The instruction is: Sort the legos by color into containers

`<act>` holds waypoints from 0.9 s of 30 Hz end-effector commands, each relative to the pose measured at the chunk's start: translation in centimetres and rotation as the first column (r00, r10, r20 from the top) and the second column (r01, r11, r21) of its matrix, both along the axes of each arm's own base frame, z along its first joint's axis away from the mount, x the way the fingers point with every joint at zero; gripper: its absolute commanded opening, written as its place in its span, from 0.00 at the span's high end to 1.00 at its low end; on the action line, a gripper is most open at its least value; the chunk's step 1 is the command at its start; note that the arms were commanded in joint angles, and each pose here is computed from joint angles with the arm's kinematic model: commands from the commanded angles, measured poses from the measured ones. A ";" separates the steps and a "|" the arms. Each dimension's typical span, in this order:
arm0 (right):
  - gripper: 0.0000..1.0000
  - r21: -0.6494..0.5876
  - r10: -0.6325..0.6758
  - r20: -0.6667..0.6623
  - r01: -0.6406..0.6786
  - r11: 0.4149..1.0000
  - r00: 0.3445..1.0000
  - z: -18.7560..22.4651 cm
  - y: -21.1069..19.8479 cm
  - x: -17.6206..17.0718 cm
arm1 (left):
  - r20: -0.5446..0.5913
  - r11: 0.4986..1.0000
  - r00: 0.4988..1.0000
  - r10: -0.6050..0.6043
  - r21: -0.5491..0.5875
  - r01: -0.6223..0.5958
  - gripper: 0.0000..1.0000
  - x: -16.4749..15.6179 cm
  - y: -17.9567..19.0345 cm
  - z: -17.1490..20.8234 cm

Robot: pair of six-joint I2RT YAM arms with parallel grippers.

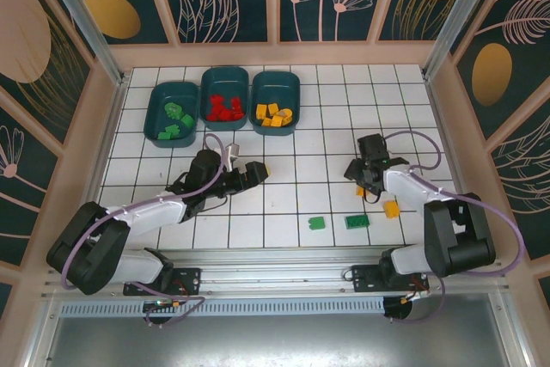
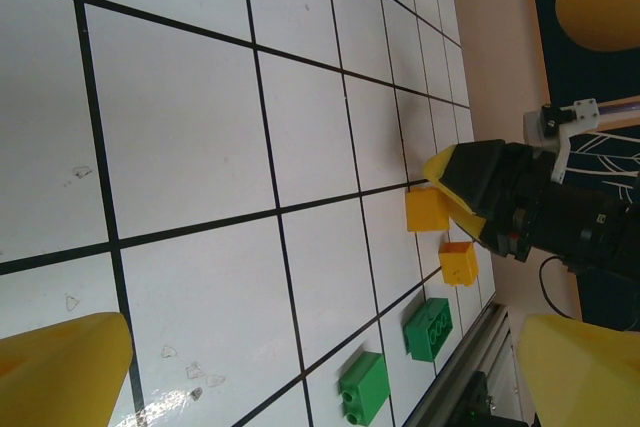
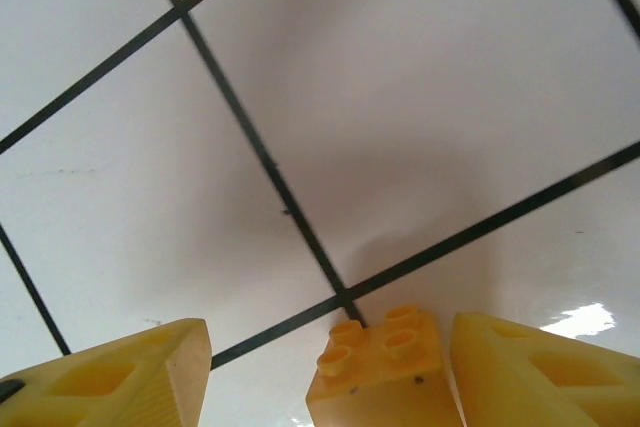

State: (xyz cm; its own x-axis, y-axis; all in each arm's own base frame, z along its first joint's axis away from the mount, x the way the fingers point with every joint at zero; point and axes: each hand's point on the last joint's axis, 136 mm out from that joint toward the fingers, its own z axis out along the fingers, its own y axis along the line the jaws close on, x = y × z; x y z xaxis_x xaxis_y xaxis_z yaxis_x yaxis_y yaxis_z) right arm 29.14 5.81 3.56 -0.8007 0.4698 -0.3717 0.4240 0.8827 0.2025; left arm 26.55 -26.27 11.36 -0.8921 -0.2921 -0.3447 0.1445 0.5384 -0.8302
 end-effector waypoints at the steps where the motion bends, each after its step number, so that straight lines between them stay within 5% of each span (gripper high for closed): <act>1: 0.36 -0.022 0.002 -0.040 -0.003 1.000 0.999 -0.7 -0.1 -0.5 | 0.015 1.000 1.000 -0.002 -0.005 0.002 0.01 -0.1 -0.1 0.6; 8: 0.46 -0.050 0.041 -0.048 -0.043 0.998 0.998 -0.8 0.8 -1.8 | 0.010 1.000 1.000 0.012 -0.004 -0.012 0.02 -0.2 0.2 0.5; 13: 0.77 -0.070 0.082 -0.006 -0.082 0.994 0.997 0.1 1.8 -0.9 | 0.001 1.000 1.000 0.026 0.014 -0.026 0.02 -0.2 0.6 0.3; 19: 0.81 -0.053 0.176 0.166 -0.169 0.984 0.970 5.3 6.2 3.6 | -0.010 0.966 0.979 0.204 0.164 -0.200 0.01 -0.1 4.6 -1.6; 27: 0.80 -0.049 0.357 0.380 -0.367 0.929 0.853 11.6 18.5 13.1 | 0.002 0.939 0.973 0.232 0.260 -0.225 0.02 -1.8 7.2 -2.7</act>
